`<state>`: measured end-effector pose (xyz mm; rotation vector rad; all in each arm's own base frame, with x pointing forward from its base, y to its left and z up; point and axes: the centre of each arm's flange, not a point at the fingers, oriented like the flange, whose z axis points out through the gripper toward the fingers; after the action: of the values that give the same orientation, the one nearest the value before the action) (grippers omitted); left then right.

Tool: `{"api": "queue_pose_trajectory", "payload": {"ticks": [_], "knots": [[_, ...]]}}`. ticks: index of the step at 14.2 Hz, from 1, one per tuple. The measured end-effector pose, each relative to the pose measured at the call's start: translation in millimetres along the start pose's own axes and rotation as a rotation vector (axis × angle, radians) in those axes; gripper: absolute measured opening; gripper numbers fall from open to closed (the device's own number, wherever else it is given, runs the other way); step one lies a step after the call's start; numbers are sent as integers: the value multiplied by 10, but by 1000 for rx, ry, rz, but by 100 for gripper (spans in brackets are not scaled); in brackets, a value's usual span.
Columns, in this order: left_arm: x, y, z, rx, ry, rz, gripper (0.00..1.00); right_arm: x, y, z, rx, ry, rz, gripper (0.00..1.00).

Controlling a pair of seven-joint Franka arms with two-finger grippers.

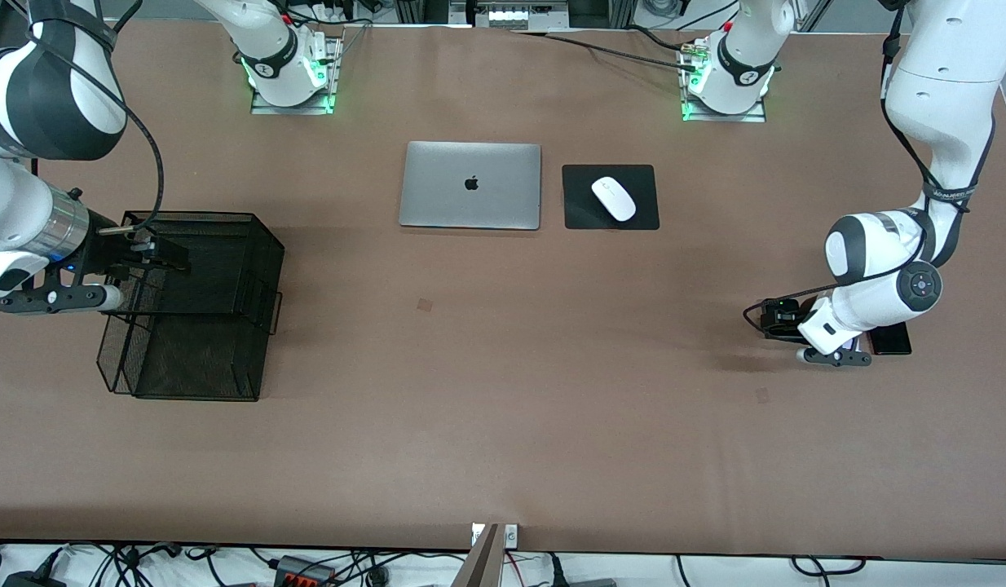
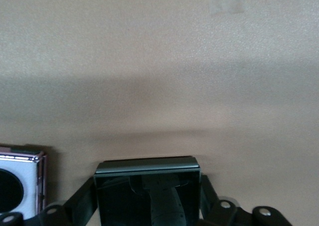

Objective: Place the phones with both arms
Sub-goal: 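Carry the black flip phone to the table middle with the left gripper, release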

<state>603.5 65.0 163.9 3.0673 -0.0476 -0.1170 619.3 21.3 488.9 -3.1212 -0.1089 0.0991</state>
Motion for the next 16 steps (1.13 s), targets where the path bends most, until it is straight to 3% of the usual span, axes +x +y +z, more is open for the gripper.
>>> {"api": "queue_pose_trajectory", "payload": {"ticks": [5,8,12,16], "knots": [[0,84,-32,-6,-8,5,81,19,13,45,0,-5,2,100],[64,326,-192,-10,-50,-26,81,20,13,44,0,-3,2,100],[222,1218,-750,4,-112,-97,81,21,16,42,0,-3,3,100],[330,2345,-1232,-64,-114,-144,81,21,22,40,0,-2,4,100]]}}
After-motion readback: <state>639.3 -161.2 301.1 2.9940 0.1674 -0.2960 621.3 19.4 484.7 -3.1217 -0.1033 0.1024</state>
